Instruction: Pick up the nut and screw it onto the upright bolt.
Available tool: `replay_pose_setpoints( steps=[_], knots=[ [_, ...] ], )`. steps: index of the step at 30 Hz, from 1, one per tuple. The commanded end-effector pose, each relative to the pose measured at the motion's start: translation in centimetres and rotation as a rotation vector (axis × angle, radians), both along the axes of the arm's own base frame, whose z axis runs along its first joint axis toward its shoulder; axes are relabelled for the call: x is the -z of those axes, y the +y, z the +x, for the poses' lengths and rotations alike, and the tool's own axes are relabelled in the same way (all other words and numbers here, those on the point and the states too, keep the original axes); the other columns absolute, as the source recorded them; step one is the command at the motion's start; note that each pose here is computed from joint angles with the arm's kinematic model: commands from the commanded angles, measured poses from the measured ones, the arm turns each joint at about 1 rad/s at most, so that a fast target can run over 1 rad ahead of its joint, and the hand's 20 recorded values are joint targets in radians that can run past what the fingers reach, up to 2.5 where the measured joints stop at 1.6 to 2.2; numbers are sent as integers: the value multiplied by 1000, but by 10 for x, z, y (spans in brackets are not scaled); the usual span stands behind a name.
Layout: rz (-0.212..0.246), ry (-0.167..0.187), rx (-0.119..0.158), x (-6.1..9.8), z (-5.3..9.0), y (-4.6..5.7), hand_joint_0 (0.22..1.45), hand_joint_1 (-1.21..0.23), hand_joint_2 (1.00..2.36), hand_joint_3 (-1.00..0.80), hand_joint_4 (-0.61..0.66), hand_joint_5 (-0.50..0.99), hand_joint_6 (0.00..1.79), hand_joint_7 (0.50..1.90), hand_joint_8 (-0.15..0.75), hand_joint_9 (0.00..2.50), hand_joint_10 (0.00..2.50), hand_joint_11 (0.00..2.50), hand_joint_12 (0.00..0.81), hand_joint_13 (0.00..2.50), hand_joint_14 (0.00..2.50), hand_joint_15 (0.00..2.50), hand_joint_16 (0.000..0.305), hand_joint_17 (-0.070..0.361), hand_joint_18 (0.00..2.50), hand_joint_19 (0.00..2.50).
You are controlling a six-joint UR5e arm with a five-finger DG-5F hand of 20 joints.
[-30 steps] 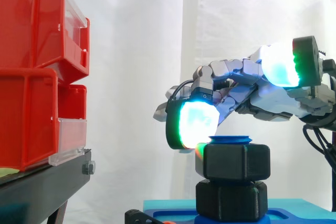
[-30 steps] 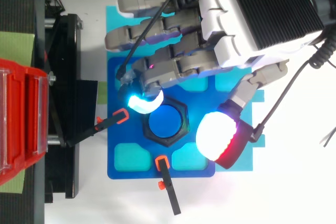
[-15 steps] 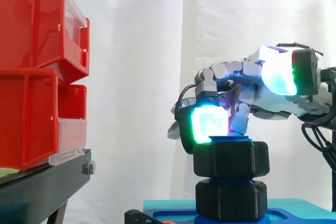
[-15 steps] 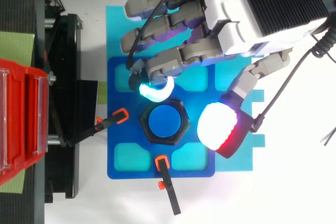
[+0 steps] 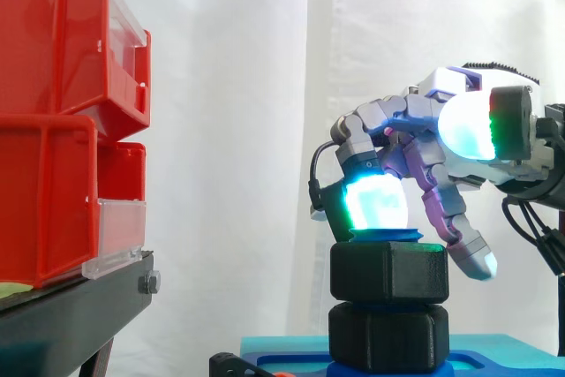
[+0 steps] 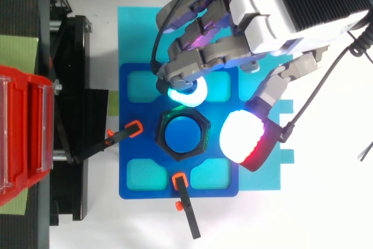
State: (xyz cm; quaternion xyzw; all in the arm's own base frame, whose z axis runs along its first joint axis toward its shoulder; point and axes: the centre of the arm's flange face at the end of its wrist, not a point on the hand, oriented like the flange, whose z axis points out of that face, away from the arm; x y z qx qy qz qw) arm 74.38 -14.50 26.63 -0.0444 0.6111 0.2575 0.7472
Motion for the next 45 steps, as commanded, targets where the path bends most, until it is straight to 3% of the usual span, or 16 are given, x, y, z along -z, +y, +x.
replay_pose_setpoints(
  steps=[1,6,9,10,13,14,16,17,19,22,26,28,32,39,45],
  knots=[
    [0,12,-3,-4,1,-1,496,-268,1000,-500,19,108,538,1344,207,2036,13,349,79,1205,0,0,3,7,881,0],
    [0,17,-1,-9,2,-2,488,-253,1000,-500,51,85,502,1347,237,1811,14,288,114,1056,0,0,7,16,698,0],
    [0,14,-1,-15,5,-2,487,-253,1000,-500,147,31,505,1174,267,1646,10,276,159,956,0,0,12,28,584,0],
    [0,12,-1,-17,5,-2,485,-248,1000,-500,206,-1,505,1014,276,1531,9,256,180,872,0,0,15,34,526,0],
    [0,14,-3,-24,8,-1,483,-250,1000,-500,211,-39,504,903,259,1361,8,181,196,747,0,0,18,42,438,0],
    [-1,21,-9,-37,12,2,471,-236,1000,-500,190,-78,503,769,242,1143,0,45,214,619,0,0,23,52,293,0],
    [-5,38,-9,-50,15,3,468,-237,1000,-500,172,-105,502,694,231,989,0,0,233,485,0,0,26,59,168,0],
    [-6,46,-8,-52,16,4,458,-211,1000,-500,149,-138,501,630,214,766,0,0,261,313,0,0,31,69,0,0],
    [-14,52,-8,-62,18,6,451,-192,1000,-500,130,-152,501,603,209,645,0,0,276,223,0,0,32,73,0,0],
    [-24,59,-7,-64,18,9,439,-127,1000,-500,87,-193,500,553,178,342,0,0,310,0,0,0,40,89,0,0],
    [-22,70,-12,-56,19,19,432,-82,1000,-500,89,-199,500,537,159,209,0,0,319,0,0,0,43,96,0,0],
    [-22,70,-12,-56,19,19,432,-70,1000,-500,97,-197,500,539,156,185,0,0,319,0,0,0,43,97,0,0],
    [-1,77,-8,-41,19,35,431,-54,1000,-500,107,-189,500,539,152,174,0,0,321,0,0,0,44,99,0,0],
    [10,68,-6,-34,20,47,433,-34,1000,-500,125,-169,500,549,147,191,0,0,321,0,0,0,44,100,0,0],
    [14,88,0,-22,17,52,435,-30,1000,-500,130,-152,501,568,146,258,0,0,322,0,0,0,45,101,0,0]
  ],
)
